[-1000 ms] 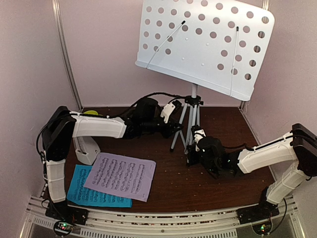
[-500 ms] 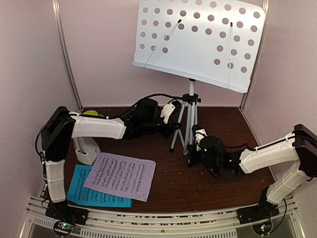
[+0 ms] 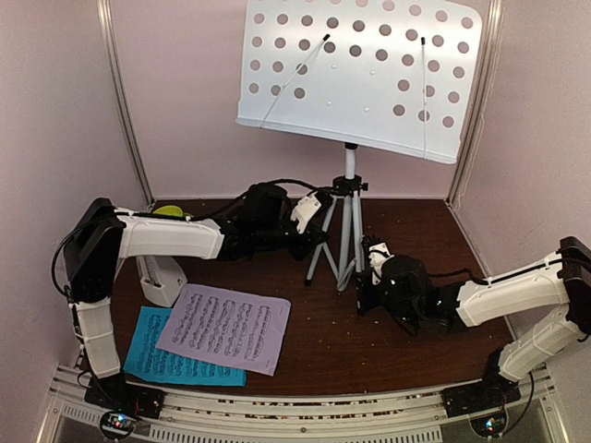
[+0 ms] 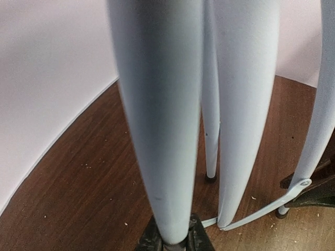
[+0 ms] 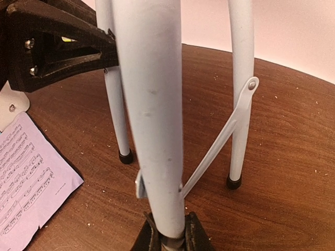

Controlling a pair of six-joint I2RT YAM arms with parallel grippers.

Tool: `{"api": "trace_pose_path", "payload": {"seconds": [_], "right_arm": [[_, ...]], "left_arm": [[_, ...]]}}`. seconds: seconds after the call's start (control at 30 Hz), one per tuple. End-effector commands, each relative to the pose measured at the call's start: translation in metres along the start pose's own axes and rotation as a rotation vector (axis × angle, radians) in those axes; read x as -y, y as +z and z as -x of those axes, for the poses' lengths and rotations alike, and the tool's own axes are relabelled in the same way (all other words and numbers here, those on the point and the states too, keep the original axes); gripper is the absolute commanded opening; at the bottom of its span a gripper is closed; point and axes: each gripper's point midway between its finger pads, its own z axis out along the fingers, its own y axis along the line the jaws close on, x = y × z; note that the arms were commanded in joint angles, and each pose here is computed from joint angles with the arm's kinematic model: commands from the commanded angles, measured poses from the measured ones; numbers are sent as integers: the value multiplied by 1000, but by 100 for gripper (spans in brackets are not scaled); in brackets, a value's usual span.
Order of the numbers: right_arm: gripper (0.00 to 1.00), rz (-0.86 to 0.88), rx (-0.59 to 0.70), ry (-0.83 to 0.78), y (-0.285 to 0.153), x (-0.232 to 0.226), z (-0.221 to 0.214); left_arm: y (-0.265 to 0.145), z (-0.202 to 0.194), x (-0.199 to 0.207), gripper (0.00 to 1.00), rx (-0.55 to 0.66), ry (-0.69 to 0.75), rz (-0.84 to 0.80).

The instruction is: Set up the instrument practice props

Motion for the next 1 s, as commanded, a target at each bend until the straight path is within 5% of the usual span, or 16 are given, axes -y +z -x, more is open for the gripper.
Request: {"api": "trace_pose_path", "payload": {"seconds": [0.0, 0.17, 0.33, 0.57, 0.97], "right_arm": [[0, -95, -51, 11, -8, 27, -23], [0, -81, -55, 2, -10, 27, -26], [0, -27, -70, -21, -3, 12, -24], [0, 15, -80, -51, 0, 0, -21], [0, 12, -87, -57, 0, -1, -18]], "left_arm": [[-40, 17, -90, 0, 17, 102, 284], [-49, 6, -89, 0, -16, 143, 254], [-41, 0, -49, 30, 1, 68, 27], [-36, -20, -36, 68, 11, 0, 2], [1, -55, -29, 66, -66, 49, -53]]}}
